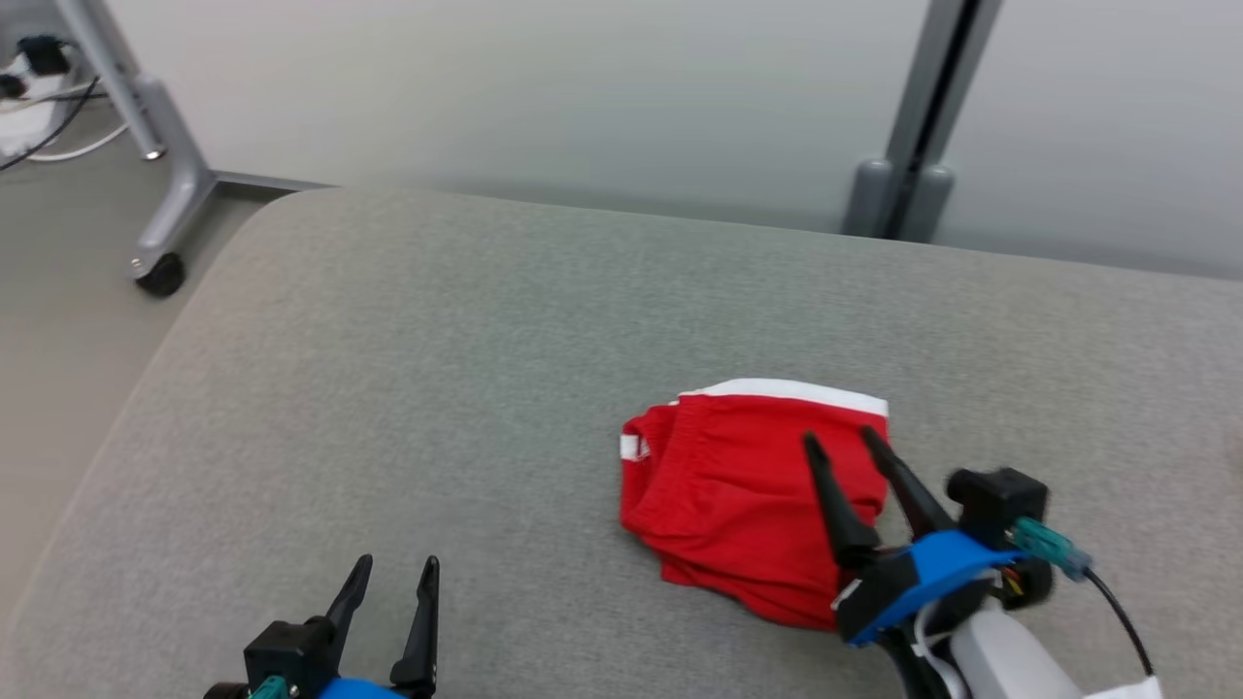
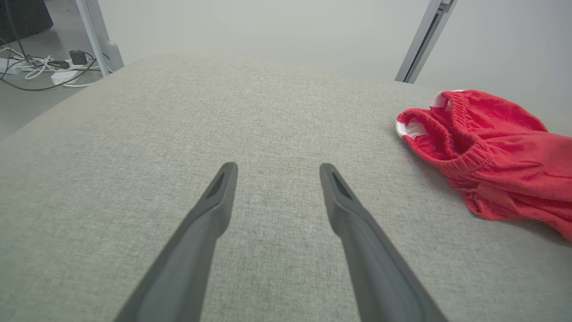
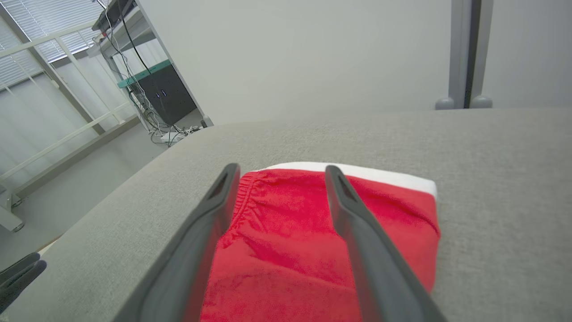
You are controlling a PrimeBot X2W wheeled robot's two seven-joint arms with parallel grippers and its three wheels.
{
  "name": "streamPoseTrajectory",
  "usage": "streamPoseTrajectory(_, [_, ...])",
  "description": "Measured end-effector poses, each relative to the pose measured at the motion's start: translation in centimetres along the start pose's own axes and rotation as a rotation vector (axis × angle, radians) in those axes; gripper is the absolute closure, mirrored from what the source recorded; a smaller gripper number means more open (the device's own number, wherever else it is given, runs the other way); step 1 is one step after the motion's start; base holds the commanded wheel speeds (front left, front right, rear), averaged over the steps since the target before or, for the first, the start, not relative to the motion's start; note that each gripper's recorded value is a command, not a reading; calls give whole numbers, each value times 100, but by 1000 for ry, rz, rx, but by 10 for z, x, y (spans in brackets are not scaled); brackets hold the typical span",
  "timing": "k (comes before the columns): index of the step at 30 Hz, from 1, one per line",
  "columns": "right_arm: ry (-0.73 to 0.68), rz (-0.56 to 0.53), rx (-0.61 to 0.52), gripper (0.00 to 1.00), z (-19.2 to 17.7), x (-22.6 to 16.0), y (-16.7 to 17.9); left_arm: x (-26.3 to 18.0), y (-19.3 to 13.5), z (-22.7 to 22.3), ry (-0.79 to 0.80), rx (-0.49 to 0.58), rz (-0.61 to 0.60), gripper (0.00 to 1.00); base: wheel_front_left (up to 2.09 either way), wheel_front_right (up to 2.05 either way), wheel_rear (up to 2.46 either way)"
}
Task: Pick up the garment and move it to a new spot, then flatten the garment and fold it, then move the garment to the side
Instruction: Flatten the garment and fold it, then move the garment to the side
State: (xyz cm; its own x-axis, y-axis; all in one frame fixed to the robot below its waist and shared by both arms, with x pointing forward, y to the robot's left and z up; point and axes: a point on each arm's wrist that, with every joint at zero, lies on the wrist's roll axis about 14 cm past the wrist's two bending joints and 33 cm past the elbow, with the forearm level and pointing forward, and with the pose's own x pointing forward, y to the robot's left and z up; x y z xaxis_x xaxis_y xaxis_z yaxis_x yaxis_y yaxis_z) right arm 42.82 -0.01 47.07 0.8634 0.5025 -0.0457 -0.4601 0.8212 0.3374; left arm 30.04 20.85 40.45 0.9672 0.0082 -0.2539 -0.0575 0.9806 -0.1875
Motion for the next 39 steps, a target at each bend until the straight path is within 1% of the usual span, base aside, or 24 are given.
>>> streamPoseTrajectory(5, [-36, -177, -89, 0, 11, -36, -57, 17, -22, 16, -42, 33, -75, 0, 0, 0, 0])
streamPoseTrajectory(10, [-58, -269, -148, 0, 19, -68, -81, 22, -35, 25, -67, 72, -119, 0, 0, 0, 0])
streamPoseTrajectory(15, [-55, -343, -137, 0, 14, -99, -96, 15, -42, 20, -66, 80, -134, 0, 0, 0, 0])
streamPoseTrajectory(19, [-21, -369, -104, 0, -3, -119, -96, 6, -49, 13, -58, 81, -146, 0, 0, 0, 0])
streamPoseTrajectory(23, [-13, -376, -96, 0, -8, -128, -95, 0, -48, 10, -56, 69, -133, 0, 0, 0, 0])
streamPoseTrajectory(31, [-16, -356, -102, 0, -7, -125, -89, -2, -52, 9, -58, 77, -143, 0, 0, 0, 0])
streamPoseTrajectory(36, [9, -314, -71, 0, -17, -118, -77, -3, -56, 9, -58, 74, -152, 0, 0, 0, 0])
streamPoseTrajectory(39, [27, -269, -53, 0, -23, -106, -65, -5, -56, 6, -50, 69, -154, 0, 0, 0, 0])
